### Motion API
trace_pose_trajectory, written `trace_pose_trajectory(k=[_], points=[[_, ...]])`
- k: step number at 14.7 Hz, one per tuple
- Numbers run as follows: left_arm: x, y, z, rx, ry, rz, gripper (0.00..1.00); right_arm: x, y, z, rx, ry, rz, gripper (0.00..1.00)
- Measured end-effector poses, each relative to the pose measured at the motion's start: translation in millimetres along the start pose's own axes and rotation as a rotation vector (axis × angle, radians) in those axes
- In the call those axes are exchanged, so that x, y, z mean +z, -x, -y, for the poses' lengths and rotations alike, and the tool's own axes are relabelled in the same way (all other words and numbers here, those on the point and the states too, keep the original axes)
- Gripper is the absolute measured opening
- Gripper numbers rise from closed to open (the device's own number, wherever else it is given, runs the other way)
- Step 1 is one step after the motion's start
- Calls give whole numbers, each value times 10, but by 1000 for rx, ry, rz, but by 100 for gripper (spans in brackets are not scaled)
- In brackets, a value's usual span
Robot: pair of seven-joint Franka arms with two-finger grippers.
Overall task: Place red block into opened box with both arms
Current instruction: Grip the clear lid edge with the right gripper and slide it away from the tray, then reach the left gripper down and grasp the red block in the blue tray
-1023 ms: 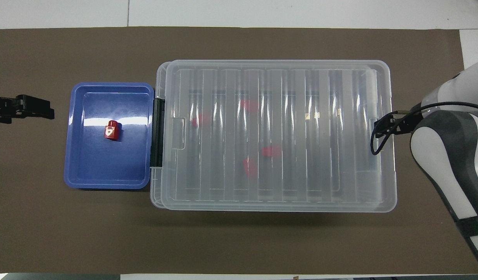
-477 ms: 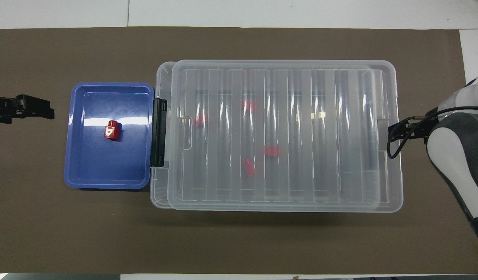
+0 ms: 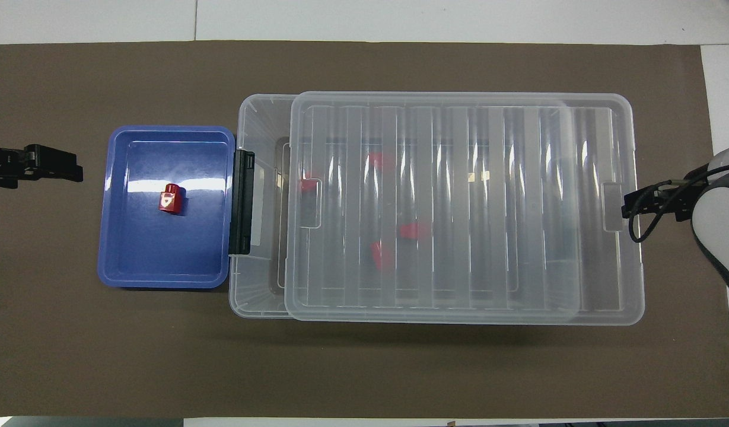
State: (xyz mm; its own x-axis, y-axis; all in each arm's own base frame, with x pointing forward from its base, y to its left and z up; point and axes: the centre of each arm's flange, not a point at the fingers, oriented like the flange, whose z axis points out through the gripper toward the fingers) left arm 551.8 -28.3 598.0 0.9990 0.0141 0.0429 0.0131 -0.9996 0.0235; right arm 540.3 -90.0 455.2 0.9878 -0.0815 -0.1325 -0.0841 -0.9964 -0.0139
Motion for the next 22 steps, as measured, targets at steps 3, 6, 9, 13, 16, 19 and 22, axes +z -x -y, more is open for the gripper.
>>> trace_pose_trajectory(k=[3,6,9,13,16,19,22], points=[[0,0,0,0,0,0,100,-7,2,-118,-8,-1,-9,100],[0,0,0,0,0,0,100,-16,12,-287,-12,-3,-19,100],[0,0,0,0,0,0,100,-17,30,-423,-21,-5,-21,100],[1,2,-34,6,0,0,100,-17,77,-686,-28,-8,-24,100],[4,4,-39,7,0,1,100,-25,109,-854,-51,-6,-29,100],[71,0,-59,11,0,1,100,-54,138,-1023,-70,10,-38,100],[384,-40,-63,12,1,-28,100,-74,145,-1139,-79,22,-59,100]])
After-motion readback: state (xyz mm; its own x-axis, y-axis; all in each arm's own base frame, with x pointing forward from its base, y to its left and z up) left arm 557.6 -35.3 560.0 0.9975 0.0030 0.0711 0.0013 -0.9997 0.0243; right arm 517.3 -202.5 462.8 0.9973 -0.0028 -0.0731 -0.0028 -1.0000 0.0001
